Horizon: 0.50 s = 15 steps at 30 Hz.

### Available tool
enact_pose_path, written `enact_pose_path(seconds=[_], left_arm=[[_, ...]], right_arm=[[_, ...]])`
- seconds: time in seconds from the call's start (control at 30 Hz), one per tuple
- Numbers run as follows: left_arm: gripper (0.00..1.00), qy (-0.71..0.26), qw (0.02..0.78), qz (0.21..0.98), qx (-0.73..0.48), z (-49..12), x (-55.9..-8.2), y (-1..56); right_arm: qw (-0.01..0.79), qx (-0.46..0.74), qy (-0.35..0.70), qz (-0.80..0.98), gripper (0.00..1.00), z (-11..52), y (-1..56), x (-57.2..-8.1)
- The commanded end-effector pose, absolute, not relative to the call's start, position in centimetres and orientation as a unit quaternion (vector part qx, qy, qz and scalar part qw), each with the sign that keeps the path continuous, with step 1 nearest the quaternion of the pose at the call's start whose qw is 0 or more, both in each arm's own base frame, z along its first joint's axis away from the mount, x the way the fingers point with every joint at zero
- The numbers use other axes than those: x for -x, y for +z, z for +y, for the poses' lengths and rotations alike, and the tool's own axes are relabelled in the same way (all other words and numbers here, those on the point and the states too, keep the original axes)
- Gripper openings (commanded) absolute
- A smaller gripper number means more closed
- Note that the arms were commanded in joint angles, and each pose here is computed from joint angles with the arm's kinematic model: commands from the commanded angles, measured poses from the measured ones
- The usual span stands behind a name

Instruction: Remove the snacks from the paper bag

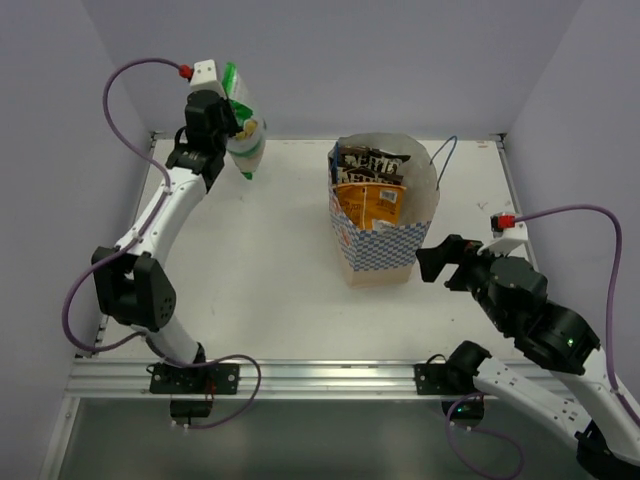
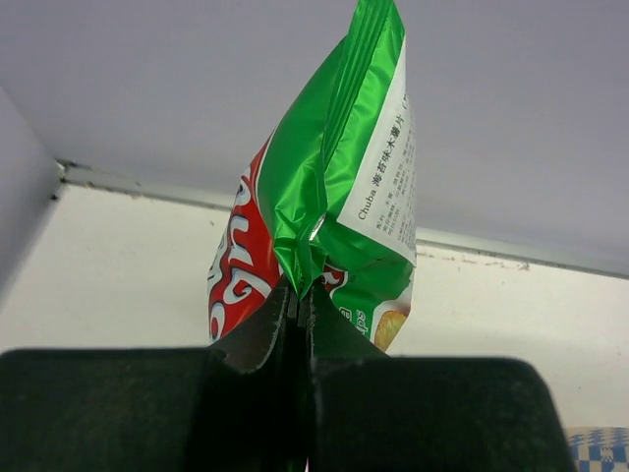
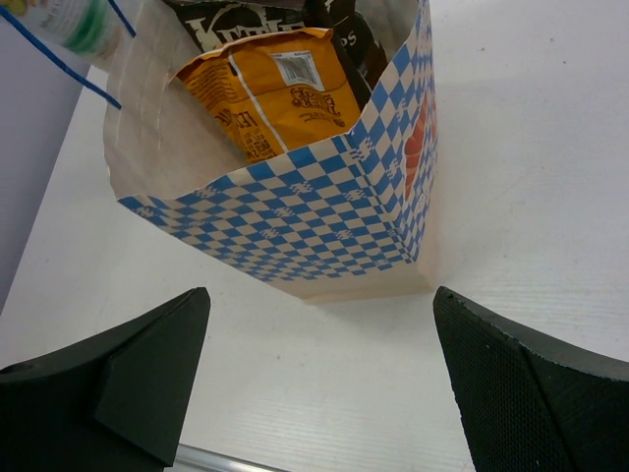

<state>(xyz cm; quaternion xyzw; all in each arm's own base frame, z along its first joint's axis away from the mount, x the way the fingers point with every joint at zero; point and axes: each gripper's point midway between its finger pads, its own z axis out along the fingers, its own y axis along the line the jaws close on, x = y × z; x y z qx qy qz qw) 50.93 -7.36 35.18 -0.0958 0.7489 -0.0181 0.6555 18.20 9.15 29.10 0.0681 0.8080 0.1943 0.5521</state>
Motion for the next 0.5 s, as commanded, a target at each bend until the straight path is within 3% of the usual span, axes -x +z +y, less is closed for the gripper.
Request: enact_pose_path(seconds=[0.0, 0.2, 0.37, 0.47], left_arm=[[0.0, -0.109, 0.686, 0.706, 0.137, -7.4, -54.5, 35.8], [0.0, -0.226, 0.65, 0.698, 0.198, -4.0, -56.1, 28.6], [0.03, -0.175, 0.599, 0.739, 0.253, 2.0, -53.9, 19.9], [0.18, -0.153, 0.567, 0.764, 0.266, 3.9, -52.4, 15.7]], right_arm=[[0.556, -0.05, 0.203, 0.805, 0.99, 10.0, 29.5, -18.5], [0.554, -0.05, 0.186, 0.81, 0.99, 9.8, 28.8, -18.9], [0.546, -0.046, 0.174, 0.818, 0.99, 10.1, 28.1, -19.3], [0.541, -0.041, 0.162, 0.824, 0.99, 10.3, 27.7, -19.6]])
